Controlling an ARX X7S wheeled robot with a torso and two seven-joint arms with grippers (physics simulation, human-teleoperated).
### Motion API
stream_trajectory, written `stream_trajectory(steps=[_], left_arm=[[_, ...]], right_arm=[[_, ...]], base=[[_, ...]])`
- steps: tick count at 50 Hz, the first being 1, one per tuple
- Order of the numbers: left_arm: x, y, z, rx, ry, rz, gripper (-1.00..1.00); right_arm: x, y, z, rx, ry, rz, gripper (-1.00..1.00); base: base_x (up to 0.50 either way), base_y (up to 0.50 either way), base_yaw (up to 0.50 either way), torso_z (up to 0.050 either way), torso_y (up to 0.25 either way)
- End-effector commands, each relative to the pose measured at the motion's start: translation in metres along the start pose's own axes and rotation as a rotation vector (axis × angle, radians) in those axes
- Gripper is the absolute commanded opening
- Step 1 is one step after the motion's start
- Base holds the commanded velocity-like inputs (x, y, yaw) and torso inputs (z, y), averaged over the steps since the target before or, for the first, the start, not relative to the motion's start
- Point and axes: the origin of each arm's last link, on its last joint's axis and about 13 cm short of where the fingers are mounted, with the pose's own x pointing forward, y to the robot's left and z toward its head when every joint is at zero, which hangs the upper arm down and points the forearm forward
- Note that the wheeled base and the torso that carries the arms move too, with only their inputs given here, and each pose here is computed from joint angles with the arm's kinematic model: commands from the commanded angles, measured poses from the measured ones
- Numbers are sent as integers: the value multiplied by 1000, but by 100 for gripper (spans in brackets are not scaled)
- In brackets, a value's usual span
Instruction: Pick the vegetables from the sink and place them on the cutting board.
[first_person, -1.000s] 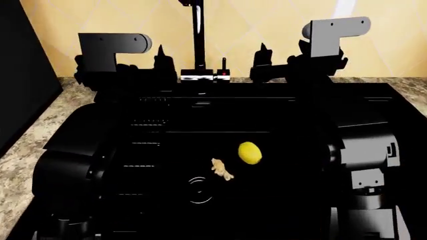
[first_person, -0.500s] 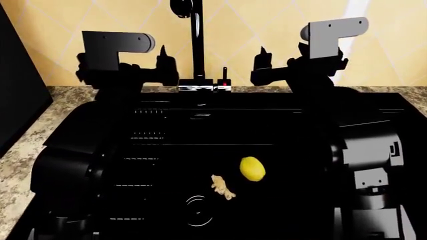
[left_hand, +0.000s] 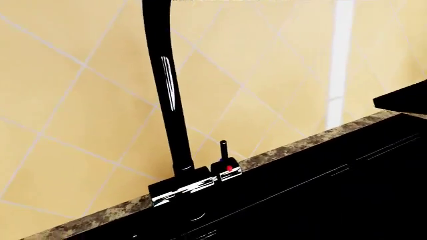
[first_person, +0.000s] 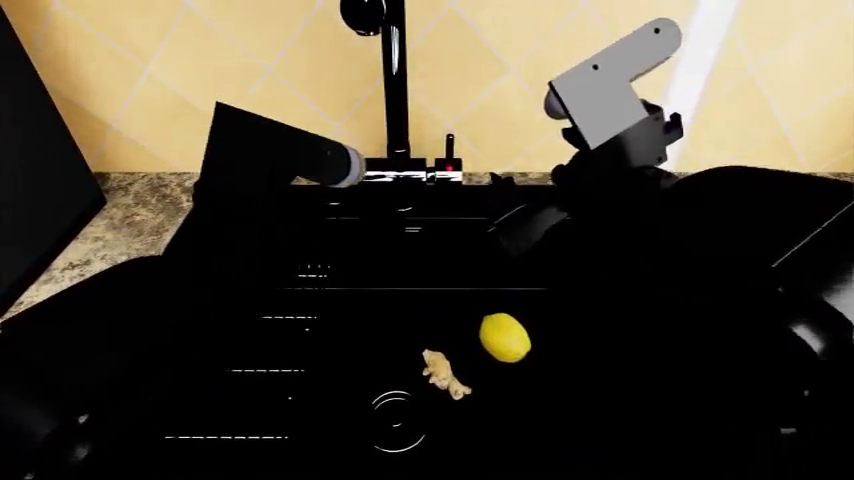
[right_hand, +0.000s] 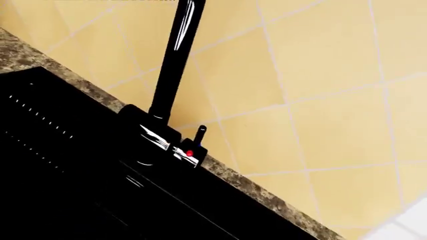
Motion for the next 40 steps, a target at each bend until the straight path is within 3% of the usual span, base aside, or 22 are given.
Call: stream_trajectory(steps=[1, 10, 21, 40], left_arm=[[-29, -4, 7, 77, 31, -37, 100], [-30, -7, 9, 89, 15, -31, 100], [-26, -7, 10, 98, -3, -27, 100], [-27, -11, 6, 89, -11, -42, 100]], right_arm=[[-35, 3, 2, -149, 170, 36, 100], [-24, 10, -5, -69, 248, 90, 100], [-2, 22, -14, -30, 353, 145, 100], [29, 35, -39, 53, 420, 189, 100]], base=[[0, 0, 0, 0, 0], [0, 0, 0, 0, 0], [0, 0, 0, 0, 0], [0, 0, 0, 0, 0]])
